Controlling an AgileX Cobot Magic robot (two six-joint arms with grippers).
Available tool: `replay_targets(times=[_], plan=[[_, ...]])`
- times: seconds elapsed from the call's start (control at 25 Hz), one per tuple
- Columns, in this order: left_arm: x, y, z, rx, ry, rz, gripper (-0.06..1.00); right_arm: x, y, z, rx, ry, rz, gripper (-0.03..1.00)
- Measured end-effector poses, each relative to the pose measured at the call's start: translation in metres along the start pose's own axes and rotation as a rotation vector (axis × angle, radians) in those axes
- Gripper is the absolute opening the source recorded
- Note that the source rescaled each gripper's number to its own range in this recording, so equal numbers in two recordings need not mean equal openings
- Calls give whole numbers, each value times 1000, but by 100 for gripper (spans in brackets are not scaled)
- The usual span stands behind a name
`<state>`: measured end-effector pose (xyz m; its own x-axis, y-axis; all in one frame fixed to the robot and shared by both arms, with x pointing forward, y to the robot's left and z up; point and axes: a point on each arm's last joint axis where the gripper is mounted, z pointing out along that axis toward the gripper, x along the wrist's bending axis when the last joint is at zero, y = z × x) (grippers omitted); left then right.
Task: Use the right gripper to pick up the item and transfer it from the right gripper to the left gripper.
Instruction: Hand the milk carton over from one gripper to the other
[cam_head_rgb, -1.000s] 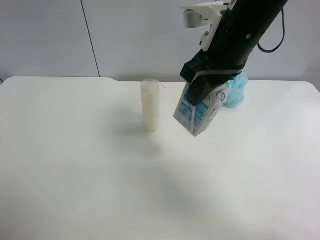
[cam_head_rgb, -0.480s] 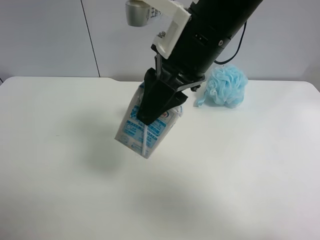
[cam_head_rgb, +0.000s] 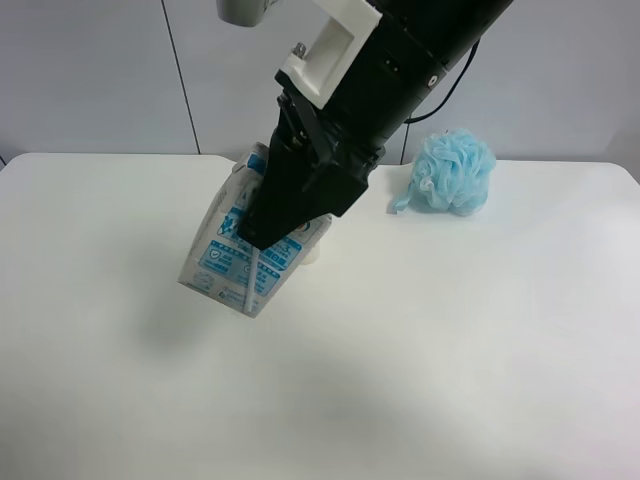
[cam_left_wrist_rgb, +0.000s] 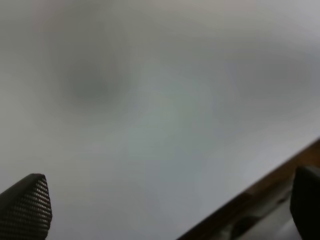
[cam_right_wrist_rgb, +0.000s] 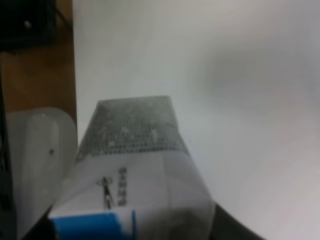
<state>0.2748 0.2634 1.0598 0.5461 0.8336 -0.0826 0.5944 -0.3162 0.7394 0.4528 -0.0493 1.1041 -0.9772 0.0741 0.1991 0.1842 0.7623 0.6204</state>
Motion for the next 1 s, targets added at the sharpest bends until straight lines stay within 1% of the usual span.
replay_targets(times=[0.08, 0.12, 0.16, 0.28, 0.36, 0.48, 0.72, 1.0], plan=[[-2, 5, 6, 16, -67, 20, 92, 1, -1, 0, 7, 9, -14, 1], [-2, 5, 6, 16, -67, 20, 92, 1, -1, 0, 12, 15, -26, 1], [-4, 7, 8, 22, -107, 32, 92, 2, -1, 0, 16, 21, -33, 1], [-9, 13, 15, 33, -198, 69, 92, 2, -2, 0, 17, 23, -44, 1], [-11, 16, 19, 43, -240, 93, 92, 2, -2, 0, 18, 24, -48, 1], [-11, 22, 29, 66, -280, 133, 92, 3, -2, 0, 21, 32, -58, 1], [-15, 39, 52, 118, -370, 169, 92, 9, 1, -1, -20, 104, -80, 1], [-18, 76, 62, 72, -452, 199, 92, 10, 2, -1, -23, 110, -90, 1]])
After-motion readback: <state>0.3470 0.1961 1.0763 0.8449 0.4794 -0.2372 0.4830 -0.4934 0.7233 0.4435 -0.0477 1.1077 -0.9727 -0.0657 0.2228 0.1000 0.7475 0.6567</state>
